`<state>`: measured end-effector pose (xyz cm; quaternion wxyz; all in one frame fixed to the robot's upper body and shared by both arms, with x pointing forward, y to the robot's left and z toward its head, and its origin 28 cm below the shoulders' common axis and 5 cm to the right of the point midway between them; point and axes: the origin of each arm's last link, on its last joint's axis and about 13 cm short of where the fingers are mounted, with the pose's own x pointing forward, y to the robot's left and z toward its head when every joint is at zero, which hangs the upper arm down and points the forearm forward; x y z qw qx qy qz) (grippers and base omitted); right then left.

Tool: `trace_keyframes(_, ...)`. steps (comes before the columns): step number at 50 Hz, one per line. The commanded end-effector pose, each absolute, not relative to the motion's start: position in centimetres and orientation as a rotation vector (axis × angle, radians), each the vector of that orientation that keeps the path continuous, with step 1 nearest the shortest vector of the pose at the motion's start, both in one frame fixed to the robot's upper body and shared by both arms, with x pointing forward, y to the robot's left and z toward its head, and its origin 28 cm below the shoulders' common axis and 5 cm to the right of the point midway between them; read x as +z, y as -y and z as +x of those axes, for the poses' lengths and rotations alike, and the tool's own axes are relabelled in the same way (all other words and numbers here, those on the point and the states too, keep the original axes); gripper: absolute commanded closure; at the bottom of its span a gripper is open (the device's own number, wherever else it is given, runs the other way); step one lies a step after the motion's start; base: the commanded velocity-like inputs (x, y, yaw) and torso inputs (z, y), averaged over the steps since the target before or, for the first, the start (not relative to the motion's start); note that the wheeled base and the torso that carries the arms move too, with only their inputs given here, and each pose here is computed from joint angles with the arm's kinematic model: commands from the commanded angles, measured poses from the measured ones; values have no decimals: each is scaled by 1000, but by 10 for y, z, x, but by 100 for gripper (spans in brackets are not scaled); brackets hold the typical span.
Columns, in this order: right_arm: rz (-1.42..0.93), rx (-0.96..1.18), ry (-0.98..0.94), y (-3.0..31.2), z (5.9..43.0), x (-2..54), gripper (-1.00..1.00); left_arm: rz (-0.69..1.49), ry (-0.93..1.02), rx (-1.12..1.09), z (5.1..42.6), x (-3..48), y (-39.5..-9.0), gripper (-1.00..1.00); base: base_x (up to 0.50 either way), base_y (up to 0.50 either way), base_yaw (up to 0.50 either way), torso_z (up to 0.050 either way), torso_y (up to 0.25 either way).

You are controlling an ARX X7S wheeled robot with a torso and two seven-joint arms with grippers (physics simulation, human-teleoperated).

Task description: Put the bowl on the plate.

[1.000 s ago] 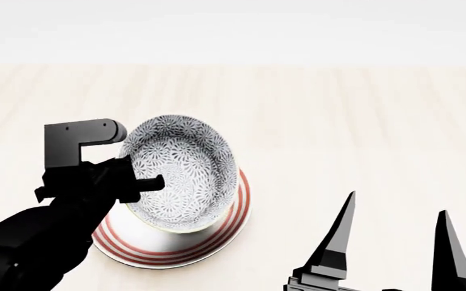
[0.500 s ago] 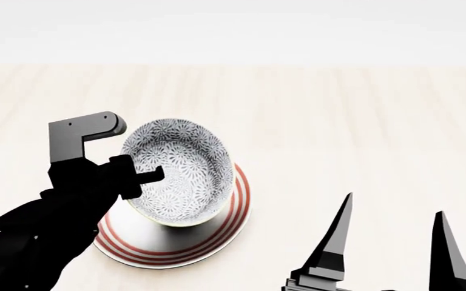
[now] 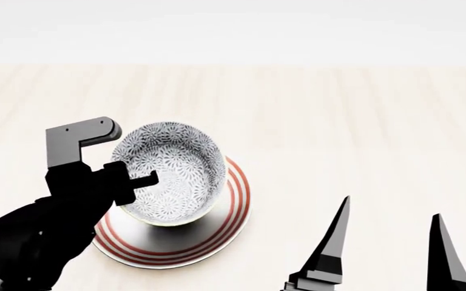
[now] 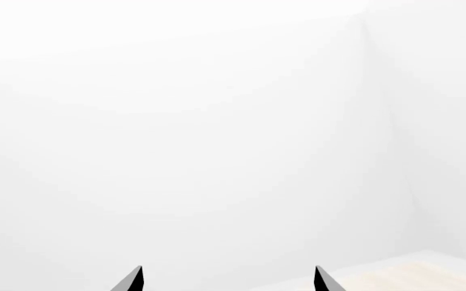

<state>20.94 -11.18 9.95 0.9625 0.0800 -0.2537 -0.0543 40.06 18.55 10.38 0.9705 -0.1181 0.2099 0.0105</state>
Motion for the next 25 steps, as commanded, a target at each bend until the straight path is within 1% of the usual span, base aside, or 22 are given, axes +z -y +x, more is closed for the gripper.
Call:
trace_keyframes(1,153,-109,525,112,209,100,-100,-190,-404,-19,397,94,-173,-100,0,0,0,0,0)
trace_keyframes(11,153,-104,519,111,210,98,-100,3,-281,-11,402,104,-172,-100,0,0,0,0,0)
trace_keyframes(25,154,-97,510,110,209,99,-100,146,-167,-24,390,117,-173,-100,0,0,0,0,0)
